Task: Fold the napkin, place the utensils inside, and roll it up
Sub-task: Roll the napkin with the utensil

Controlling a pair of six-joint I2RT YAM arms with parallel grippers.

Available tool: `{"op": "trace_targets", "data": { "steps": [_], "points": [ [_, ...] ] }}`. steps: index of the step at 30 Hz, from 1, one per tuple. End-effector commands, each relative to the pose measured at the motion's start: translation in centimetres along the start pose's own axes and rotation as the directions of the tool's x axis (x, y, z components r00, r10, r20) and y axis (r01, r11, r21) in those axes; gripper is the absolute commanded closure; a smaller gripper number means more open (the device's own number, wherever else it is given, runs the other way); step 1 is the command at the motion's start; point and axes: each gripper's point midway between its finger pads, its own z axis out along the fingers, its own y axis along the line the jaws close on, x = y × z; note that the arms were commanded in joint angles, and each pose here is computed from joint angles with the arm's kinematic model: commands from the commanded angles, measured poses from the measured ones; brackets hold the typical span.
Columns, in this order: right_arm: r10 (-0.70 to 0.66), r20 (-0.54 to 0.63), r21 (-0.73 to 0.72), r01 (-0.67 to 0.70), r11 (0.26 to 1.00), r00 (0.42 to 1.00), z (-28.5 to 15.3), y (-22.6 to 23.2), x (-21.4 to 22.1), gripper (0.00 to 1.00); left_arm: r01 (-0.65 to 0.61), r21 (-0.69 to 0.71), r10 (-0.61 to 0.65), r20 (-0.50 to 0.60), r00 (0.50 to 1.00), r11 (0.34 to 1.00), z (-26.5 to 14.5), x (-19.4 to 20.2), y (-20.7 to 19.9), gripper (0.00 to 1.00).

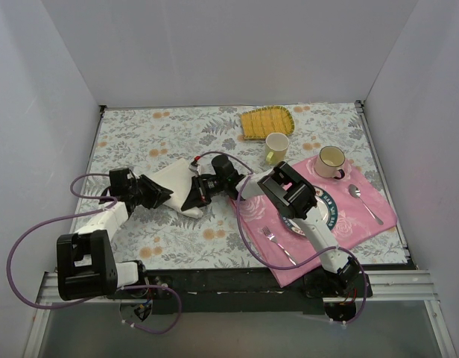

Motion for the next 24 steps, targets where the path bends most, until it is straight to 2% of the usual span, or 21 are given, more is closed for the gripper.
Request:
{"op": "trace_targets", "data": {
  "steps": [1, 9, 13, 16, 17, 19, 20, 24],
  "points": [
    [0.088, 0.008, 0.040, -0.088, 0.995, 0.996, 0.0, -2.3, 1.1, 0.99, -0.019, 0.091, 0.016, 0.032, 0.999, 0.996, 0.3, -0.9, -1.9, 0.76],
    [0.057, 0.023, 0.090, -0.059, 0.994, 0.998, -0.2, -2.4, 0.5, 0.98, 0.029, -0.003, -0.029, 0.032, 0.999, 1.000, 1.9, -0.3, 1.6, 0.81],
    [0.008, 0.008, 0.143, -0.009, 0.990, 1.000, -0.3, -2.6, 0.2, 0.91, 0.023, -0.057, -0.019, 0.062, 0.998, 0.998, 2.3, -0.7, 3.0, 0.83],
    [-0.062, -0.021, 0.200, 0.065, 0.978, 0.998, -0.5, -2.8, -0.4, 0.83, 0.032, -0.103, -0.025, 0.069, 0.997, 0.994, 2.9, -1.0, 4.2, 0.84],
    [-0.083, -0.058, 0.242, 0.094, 0.966, 0.995, -0.9, -3.5, 0.2, 0.77, 0.035, -0.107, -0.028, 0.063, 0.998, 0.994, 3.0, -0.9, 4.3, 0.84],
    [-0.168, -0.067, 0.284, 0.180, 0.942, 0.984, -1.2, -2.8, -1.3, 0.70, 0.036, -0.129, -0.029, 0.059, 0.998, 0.991, 3.4, -0.9, 4.9, 0.85],
    [-0.192, -0.079, 0.314, 0.207, 0.927, 0.978, -1.5, -2.7, -1.6, 0.63, 0.039, -0.137, -0.032, 0.056, 0.998, 0.990, 3.5, -1.0, 5.2, 0.85],
    [-0.364, -0.146, 0.398, 0.392, 0.829, 0.920, -3.4, -1.1, -3.3, 0.45, 0.039, -0.163, -0.033, 0.041, 0.999, 0.986, 4.0, -1.1, 5.7, 0.86]
  ]
}}
